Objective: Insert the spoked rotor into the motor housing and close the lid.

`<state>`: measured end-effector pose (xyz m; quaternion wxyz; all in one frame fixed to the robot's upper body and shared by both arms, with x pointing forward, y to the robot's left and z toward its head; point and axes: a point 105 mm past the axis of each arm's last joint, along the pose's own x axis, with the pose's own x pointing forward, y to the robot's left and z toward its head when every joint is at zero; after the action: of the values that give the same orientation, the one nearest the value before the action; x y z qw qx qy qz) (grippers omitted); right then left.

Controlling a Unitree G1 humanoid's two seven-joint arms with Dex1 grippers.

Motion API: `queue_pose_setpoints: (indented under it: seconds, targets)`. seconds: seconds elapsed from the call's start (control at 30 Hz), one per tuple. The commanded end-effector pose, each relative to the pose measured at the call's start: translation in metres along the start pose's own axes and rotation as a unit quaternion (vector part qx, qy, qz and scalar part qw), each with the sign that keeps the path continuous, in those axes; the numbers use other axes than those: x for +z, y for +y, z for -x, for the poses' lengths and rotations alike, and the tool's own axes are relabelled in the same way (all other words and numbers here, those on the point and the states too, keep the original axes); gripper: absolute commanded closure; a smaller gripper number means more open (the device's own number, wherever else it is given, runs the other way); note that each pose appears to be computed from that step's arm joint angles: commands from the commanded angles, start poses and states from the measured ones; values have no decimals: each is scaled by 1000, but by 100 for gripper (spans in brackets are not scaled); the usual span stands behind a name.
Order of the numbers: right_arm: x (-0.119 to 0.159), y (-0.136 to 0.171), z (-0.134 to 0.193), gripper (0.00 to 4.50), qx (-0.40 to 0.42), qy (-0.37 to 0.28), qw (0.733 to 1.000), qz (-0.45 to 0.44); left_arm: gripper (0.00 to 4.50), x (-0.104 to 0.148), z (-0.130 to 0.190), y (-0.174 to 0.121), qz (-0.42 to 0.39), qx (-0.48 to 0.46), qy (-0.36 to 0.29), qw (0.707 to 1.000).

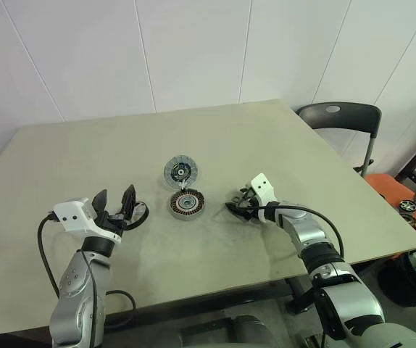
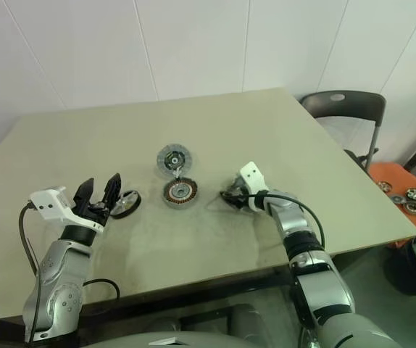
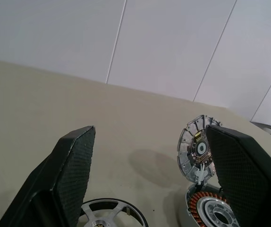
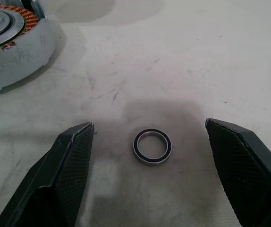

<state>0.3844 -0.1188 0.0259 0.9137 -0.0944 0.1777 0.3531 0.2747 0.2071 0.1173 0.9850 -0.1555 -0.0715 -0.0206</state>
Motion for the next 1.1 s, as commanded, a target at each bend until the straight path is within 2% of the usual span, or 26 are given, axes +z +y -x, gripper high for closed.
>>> queue_pose_setpoints:
  seconds: [0.03,0.37,0.47,0.57,0.63,0.73,0.87,1.1]
  targets:
    - [5,5,-2,54,19,-2,1000,-23,53,14,-3,-7,-5,-12,-26,1000]
    - [4,9,0,54,26,6,999,-26,53,14,-3,-7,-7,-14,-25,1000]
    - [6,9,0,111,27,5,999,-17,51,14,-3,-7,-7,-13,-26,1000]
    - [9,10,0,205,25,2,1000,-13,51,14,-3,-7,-6,-13,-26,1000]
    - [10,10,-1,205,27,0,1000,-13,51,14,-3,-7,-6,-12,-27,1000]
    - [13,11,-1,261,31,-5,999,-14,51,15,-3,-7,-6,-12,-27,1000]
    - [11,10,-1,382,29,-1,1000,-11,51,15,-3,-7,-5,-11,-28,1000]
    - [12,14,0,382,47,-1,999,-12,51,15,-3,-7,-4,-12,-27,1000]
